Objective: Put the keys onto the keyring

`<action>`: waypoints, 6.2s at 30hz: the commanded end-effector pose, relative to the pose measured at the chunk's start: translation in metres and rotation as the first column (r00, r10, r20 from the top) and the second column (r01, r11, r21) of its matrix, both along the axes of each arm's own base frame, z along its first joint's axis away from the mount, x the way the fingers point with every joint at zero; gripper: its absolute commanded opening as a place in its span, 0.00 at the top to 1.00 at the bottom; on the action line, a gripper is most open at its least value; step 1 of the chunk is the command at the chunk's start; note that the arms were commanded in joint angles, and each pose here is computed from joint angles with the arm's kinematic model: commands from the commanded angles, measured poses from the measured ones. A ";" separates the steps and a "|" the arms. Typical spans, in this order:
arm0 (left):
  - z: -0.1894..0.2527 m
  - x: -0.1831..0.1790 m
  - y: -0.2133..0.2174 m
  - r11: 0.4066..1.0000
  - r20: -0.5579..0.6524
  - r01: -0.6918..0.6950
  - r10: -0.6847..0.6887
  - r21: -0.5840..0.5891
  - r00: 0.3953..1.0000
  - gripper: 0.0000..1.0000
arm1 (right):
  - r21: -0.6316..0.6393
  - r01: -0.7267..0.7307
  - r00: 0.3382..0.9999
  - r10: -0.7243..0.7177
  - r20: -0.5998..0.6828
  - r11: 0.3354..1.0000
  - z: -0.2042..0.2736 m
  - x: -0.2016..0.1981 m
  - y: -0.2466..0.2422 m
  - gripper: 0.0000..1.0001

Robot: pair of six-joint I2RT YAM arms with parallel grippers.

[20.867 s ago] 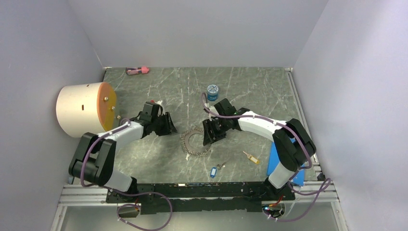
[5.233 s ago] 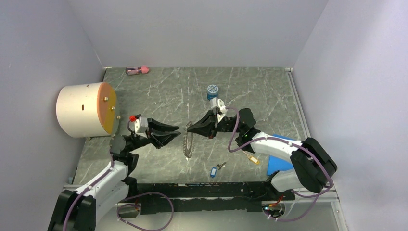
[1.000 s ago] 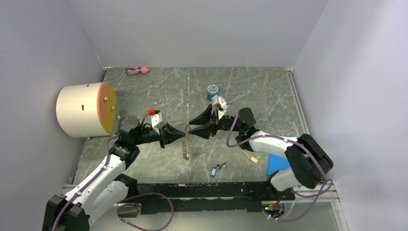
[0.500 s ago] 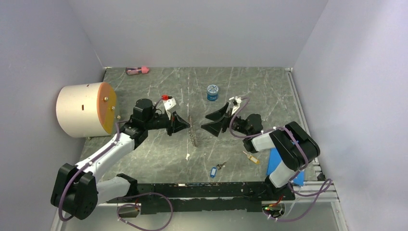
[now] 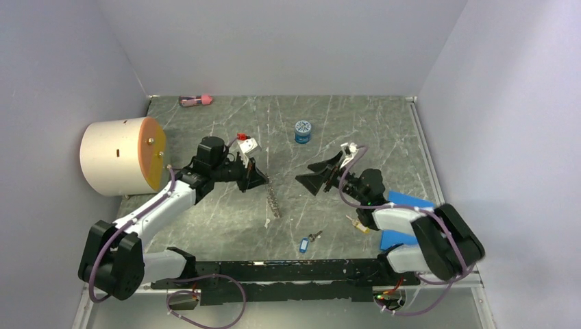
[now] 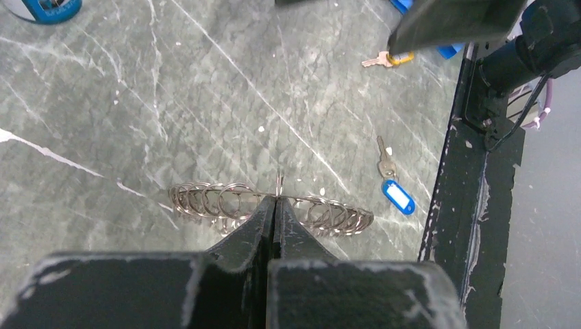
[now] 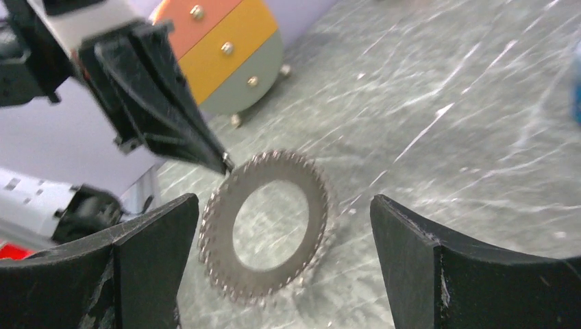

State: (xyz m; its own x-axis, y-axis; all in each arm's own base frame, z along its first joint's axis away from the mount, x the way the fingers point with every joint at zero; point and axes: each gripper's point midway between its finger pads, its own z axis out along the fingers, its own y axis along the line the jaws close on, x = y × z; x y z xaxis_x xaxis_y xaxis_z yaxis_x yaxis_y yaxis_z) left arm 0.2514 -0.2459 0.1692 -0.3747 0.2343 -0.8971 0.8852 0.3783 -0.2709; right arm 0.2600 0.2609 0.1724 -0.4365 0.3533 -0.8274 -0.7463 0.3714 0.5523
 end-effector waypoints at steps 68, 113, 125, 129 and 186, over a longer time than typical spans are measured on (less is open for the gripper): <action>-0.024 0.014 0.006 0.998 0.149 -0.044 0.036 0.049 0.988 0.97 | -0.819 0.345 0.115 -0.886 -0.449 0.459 -0.135 -0.078 -0.195 0.54; -0.030 0.014 -0.011 0.996 0.152 0.036 -0.048 0.081 0.987 0.97 | -0.813 0.265 0.082 -0.852 -0.518 0.519 -0.142 -0.091 -0.185 0.75; -0.033 0.011 -0.011 0.994 0.151 0.037 -0.051 0.099 0.987 0.97 | -0.824 0.276 0.092 -0.867 -0.490 0.495 -0.138 -0.091 -0.191 0.90; -0.032 0.010 -0.011 0.994 0.156 0.034 -0.050 0.101 0.987 0.98 | -0.817 0.279 0.101 -0.862 -0.497 0.504 -0.139 -0.089 -0.189 0.98; 0.013 -0.004 -0.014 0.997 0.290 0.082 -0.079 0.001 0.954 0.97 | -0.481 0.298 0.936 -0.351 -0.021 0.824 0.041 0.029 -0.093 1.00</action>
State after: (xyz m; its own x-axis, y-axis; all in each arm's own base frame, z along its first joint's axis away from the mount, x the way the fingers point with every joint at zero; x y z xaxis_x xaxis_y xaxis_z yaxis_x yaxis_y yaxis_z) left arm 0.2488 -0.2529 0.1551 -0.1556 0.2881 -0.9449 0.9394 0.3391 -0.0514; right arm 0.2842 0.1627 0.1832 -0.5556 0.0555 -0.8296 -0.4218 0.8410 0.3388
